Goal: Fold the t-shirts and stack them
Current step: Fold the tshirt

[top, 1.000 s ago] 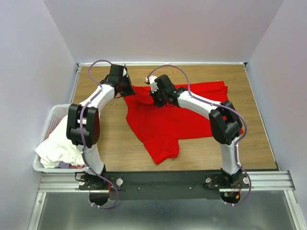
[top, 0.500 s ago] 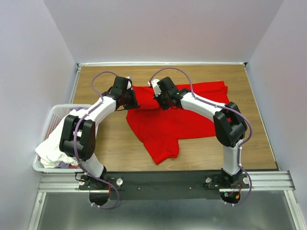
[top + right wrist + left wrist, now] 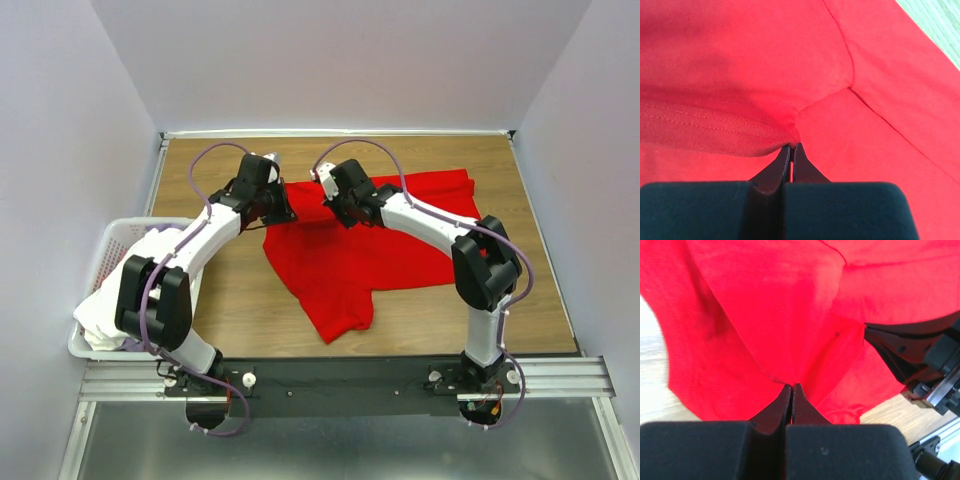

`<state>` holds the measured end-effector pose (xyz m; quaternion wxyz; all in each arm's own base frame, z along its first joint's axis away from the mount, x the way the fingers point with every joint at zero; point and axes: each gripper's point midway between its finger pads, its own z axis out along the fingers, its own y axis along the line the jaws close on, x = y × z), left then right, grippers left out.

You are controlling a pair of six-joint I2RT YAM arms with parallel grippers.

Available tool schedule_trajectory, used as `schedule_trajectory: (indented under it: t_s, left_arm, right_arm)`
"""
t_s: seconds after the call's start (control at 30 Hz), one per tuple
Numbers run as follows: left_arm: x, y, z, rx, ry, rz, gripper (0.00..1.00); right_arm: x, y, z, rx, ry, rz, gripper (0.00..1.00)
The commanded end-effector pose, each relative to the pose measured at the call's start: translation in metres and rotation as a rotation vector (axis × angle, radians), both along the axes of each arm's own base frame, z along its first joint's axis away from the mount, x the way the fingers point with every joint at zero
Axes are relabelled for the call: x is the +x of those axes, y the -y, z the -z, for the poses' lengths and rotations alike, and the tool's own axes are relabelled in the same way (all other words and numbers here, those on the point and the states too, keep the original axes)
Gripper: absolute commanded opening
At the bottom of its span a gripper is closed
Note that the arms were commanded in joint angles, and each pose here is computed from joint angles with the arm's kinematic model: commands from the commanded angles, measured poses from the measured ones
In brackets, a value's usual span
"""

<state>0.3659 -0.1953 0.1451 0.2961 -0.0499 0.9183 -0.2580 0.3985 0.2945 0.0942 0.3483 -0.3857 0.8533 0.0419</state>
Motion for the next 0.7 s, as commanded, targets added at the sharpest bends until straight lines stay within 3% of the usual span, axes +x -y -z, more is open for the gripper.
schedule_trajectory:
  t_s: [0.0,0.47,0.57,0.63,0.67]
  left_arm:
    - [-0.023,-0.002,0.020,0.025,-0.075,0.014,0.00]
    - [-0.045,0.000,0.085,0.036,-0.201,0.056,0.02]
    - [-0.042,0.003,0.083,0.015,-0.182,0.053,0.12]
    - [-0.031,-0.001,0.076,0.001,-0.144,0.014,0.27]
    - [-0.024,-0.005,0.070,-0.006,-0.120,-0.016,0.43]
  right_arm:
    - [-0.007,0.024,0.005,-0.087,-0.009,0.023,0.01]
    - [-0.022,0.035,0.043,-0.152,-0.091,0.028,0.01]
    - [-0.025,0.029,0.055,-0.141,-0.127,0.007,0.02]
    - [-0.026,0.027,0.060,-0.135,-0.143,0.002,0.02]
    - [-0.026,0.026,0.063,-0.135,-0.150,0.002,0.02]
